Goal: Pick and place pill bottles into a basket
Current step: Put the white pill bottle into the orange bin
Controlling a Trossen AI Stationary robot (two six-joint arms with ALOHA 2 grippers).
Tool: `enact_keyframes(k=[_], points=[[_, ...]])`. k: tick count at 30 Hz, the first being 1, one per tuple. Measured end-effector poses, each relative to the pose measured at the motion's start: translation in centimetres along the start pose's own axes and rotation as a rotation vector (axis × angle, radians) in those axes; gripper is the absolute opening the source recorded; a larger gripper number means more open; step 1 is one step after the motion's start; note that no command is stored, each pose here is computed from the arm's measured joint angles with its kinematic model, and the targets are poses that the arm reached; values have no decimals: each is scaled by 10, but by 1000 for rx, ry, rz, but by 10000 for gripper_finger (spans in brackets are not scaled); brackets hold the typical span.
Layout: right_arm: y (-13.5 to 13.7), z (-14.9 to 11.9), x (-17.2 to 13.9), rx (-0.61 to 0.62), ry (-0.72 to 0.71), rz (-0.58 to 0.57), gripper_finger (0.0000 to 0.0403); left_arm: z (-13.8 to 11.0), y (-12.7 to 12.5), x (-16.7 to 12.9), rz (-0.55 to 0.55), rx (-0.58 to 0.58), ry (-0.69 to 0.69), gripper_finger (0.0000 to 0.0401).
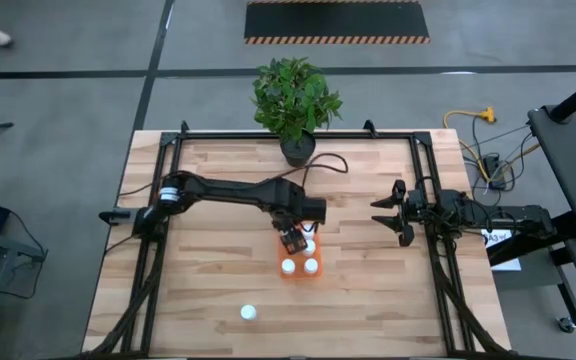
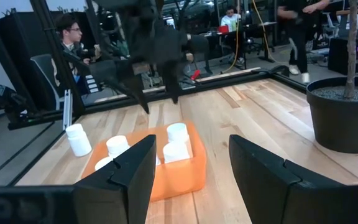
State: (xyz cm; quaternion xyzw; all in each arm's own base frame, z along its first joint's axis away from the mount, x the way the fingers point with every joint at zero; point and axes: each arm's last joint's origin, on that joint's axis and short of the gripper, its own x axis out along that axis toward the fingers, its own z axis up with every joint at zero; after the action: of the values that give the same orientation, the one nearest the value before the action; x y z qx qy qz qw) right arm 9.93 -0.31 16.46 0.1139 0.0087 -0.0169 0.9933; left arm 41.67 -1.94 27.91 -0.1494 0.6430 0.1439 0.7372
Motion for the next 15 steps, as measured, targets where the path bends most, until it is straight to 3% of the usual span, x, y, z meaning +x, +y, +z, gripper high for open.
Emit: enact_keyframes(k=[4, 15], points=[[0, 0, 0, 0, 1, -1, 192, -8, 2, -16, -9, -153, -2, 228], [0, 0, 0, 0, 5, -2, 192, -29, -9, -42, -29, -328, -21, 228]])
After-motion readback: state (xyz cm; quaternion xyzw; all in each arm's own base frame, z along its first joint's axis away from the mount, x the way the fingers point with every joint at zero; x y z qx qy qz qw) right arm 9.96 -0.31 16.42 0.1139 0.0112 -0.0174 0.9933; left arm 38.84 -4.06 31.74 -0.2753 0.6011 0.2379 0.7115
